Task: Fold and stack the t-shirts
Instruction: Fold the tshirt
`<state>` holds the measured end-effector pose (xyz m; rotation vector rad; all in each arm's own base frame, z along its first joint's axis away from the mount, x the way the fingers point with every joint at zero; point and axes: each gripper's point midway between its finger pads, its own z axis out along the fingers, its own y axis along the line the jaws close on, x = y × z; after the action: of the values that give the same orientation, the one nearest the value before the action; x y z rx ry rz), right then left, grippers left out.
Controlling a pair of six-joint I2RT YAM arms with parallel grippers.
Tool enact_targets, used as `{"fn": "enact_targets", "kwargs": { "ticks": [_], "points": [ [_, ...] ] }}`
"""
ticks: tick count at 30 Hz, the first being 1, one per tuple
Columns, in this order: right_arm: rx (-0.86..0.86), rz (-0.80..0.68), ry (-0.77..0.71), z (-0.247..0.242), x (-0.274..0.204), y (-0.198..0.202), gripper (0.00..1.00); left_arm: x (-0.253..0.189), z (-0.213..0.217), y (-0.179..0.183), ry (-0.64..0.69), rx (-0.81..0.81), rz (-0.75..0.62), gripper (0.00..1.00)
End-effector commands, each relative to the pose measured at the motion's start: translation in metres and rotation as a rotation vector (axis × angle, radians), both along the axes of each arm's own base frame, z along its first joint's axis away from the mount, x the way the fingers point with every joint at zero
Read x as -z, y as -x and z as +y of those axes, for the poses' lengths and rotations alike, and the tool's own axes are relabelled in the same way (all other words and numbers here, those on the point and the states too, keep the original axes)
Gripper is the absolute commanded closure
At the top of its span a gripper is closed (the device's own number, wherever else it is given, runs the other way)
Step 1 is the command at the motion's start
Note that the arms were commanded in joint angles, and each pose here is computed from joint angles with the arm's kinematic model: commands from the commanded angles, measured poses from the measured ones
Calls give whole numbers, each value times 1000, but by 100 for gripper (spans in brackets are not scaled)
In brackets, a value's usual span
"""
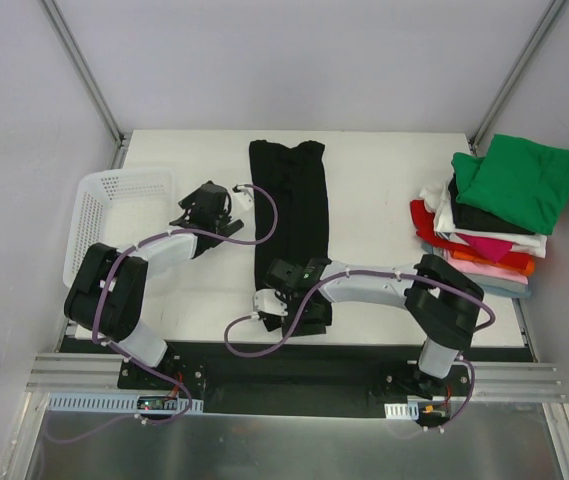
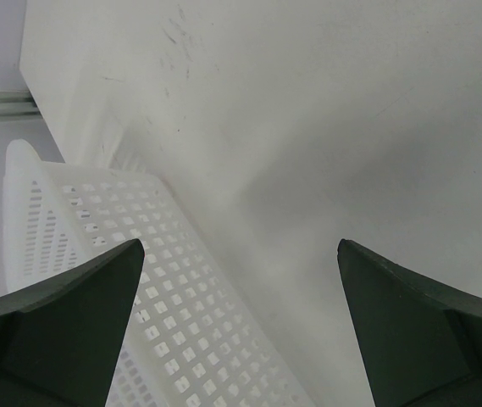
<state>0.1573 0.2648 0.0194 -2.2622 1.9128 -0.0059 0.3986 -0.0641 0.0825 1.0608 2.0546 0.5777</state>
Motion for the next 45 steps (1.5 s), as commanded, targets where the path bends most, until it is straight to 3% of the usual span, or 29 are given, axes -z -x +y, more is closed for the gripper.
{"fn": "enact_targets", "kwargs": {
  "ticks": [1,14,16,17,22,25,27,28,30,45],
  "points": [
    [-28,13,-20,12,5,-9,4,-5,-3,-9,38,9,-29,1],
    [8,20,-16,7,13,-39,1,2,1,-8,39,3,-14,1],
    [17,20,-16,6,13,-41,6,4,1,-8,38,2,-9,1],
    [20,20,-11,5,14,-41,14,4,1,-8,39,3,-8,1],
    [40,5,1,4,15,-41,29,5,2,-8,41,0,-8,1],
    [52,4,22,2,17,-38,45,8,2,-6,44,-4,-2,1],
    [55,16,30,1,20,-33,65,11,2,-5,44,-6,5,1],
    [47,19,32,2,21,-29,82,10,2,-6,46,-7,2,1],
    [49,22,42,2,23,-26,98,9,2,-6,45,-9,0,1],
    [-12,127,10,13,-7,26,99,3,4,-8,38,-15,-15,1]
  ]
}}
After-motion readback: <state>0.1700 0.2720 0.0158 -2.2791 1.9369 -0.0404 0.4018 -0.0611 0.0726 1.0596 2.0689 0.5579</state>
